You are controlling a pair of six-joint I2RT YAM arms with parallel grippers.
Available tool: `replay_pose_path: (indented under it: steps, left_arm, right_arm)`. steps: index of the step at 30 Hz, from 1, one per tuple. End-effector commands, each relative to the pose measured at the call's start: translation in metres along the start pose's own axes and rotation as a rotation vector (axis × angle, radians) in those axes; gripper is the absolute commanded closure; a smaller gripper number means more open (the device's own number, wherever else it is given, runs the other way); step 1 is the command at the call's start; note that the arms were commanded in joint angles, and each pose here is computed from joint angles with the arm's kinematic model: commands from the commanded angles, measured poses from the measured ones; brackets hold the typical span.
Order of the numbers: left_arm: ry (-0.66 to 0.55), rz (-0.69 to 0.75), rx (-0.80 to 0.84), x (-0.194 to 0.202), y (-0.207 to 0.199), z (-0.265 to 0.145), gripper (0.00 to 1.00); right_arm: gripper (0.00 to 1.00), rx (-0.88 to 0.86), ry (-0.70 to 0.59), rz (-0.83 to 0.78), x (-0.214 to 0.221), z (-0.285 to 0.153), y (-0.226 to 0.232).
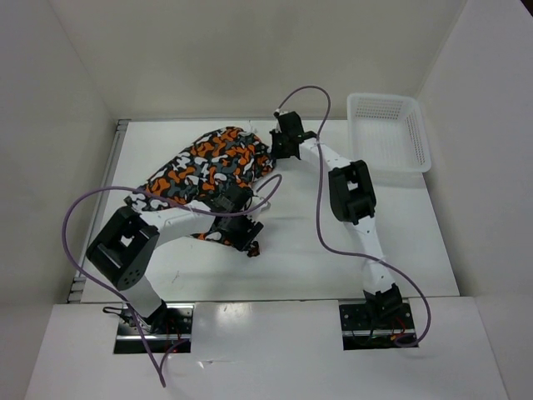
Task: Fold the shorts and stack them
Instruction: Move the shorts to the center of the board
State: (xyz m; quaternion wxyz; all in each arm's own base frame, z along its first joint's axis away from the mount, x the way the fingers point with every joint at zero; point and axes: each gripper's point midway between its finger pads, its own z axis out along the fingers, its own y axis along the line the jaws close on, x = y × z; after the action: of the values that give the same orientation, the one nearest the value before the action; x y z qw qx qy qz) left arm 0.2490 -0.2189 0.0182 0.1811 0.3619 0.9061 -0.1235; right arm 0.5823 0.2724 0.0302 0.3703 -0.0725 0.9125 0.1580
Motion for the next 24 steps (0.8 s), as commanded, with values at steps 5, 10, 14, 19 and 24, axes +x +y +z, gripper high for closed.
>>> replay_pose_path:
  steps: [5, 10, 14, 19, 24]
  left_arm:
    - [-0.067, 0.017, 0.022, -0.007, -0.005, 0.006, 0.91]
    - [-0.121, -0.109, -0.094, 0.001, 0.042, -0.052, 1.0]
    - [-0.17, -0.267, -0.129, 0.026, 0.071, -0.104, 0.59]
    - [-0.185, -0.274, -0.13, 0.052, 0.058, -0.117, 0.19]
    - [-0.092, -0.27, -0.187, 0.07, 0.067, -0.096, 0.13]
  right_arm:
    - [1.0, -0.044, -0.012, -0.238, -0.016, -0.125, -0.009]
    - [1.0, 0.044, 0.079, -0.371, 0.051, -0.193, -0.04]
    - [1.0, -0.01, 0.094, -0.415, 0.081, -0.242, -0.036]
    - [1.0, -0.045, 0.132, -0.429, 0.106, -0.251, -0.036]
    - [1.0, -0.039, 0.098, -0.505, 0.1, -0.262, -0.038]
